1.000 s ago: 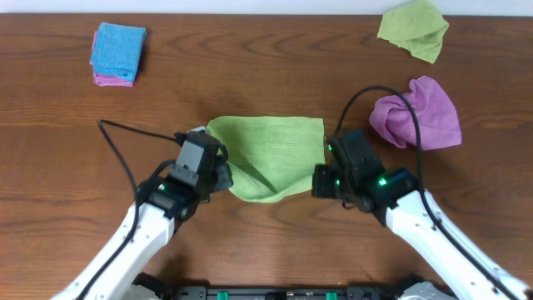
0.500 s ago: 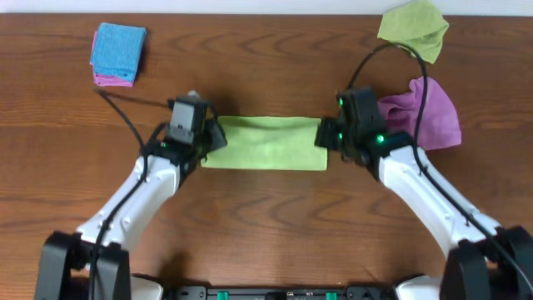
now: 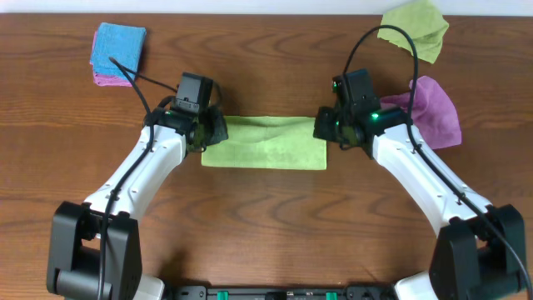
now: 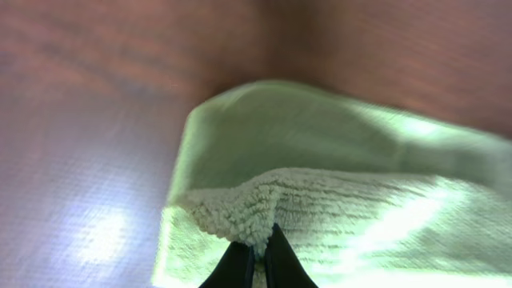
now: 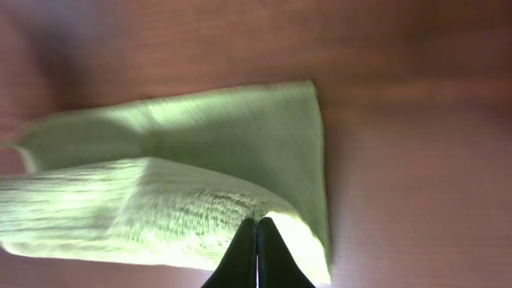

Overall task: Fold the cloth
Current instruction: 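Lower the folded edge onto the far edge with both grippers and press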

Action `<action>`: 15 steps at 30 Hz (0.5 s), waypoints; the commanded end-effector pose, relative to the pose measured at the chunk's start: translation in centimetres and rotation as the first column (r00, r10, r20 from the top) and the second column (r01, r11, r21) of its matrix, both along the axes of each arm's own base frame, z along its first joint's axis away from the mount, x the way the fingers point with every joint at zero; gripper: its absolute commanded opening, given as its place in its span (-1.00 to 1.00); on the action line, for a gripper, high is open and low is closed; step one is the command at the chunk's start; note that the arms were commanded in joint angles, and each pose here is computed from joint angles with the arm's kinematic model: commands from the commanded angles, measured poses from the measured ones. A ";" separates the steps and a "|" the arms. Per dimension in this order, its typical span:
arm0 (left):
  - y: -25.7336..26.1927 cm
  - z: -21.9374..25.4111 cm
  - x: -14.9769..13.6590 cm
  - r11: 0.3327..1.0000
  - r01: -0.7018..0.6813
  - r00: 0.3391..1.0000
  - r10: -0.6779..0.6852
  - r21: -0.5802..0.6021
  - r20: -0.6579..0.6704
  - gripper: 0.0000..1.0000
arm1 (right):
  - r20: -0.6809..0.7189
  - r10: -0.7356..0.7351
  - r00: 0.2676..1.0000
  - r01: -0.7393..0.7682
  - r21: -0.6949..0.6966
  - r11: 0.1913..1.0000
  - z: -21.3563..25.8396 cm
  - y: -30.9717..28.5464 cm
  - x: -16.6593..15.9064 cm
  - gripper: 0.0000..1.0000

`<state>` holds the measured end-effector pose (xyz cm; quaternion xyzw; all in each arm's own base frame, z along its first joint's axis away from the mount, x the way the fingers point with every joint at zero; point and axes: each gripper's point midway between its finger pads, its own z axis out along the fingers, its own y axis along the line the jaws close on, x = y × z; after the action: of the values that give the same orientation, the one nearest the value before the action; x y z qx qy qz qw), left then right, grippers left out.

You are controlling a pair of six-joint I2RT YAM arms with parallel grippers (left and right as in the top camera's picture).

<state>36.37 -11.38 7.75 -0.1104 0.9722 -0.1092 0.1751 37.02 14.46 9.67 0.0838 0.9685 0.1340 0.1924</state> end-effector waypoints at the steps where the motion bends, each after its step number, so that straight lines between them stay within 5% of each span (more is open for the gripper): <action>1: 1.2 -0.3 -0.3 0.998 -0.046 0.998 0.048 0.050 -0.032 -0.89 | -0.029 -0.008 1.000 0.007 -0.047 0.999 -0.4 -0.9 -0.4 -0.97; 6: 1.2 -0.3 -0.1 0.998 -0.050 0.998 0.051 0.048 -0.024 -0.89 | -0.050 -0.009 0.999 0.006 -0.055 0.998 -0.7 -1.1 -0.8 -0.96; 15: -0.5 2.9 5.7 0.999 -0.022 0.970 0.028 -0.027 0.242 -0.89 | 0.165 -0.077 0.983 0.082 -0.023 0.996 1.6 -1.0 4.2 -0.96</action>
<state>40.57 -12.02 10.06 -0.1186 0.9470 -0.1351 0.2663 39.72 14.52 11.02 0.0891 0.9534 0.1377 0.2531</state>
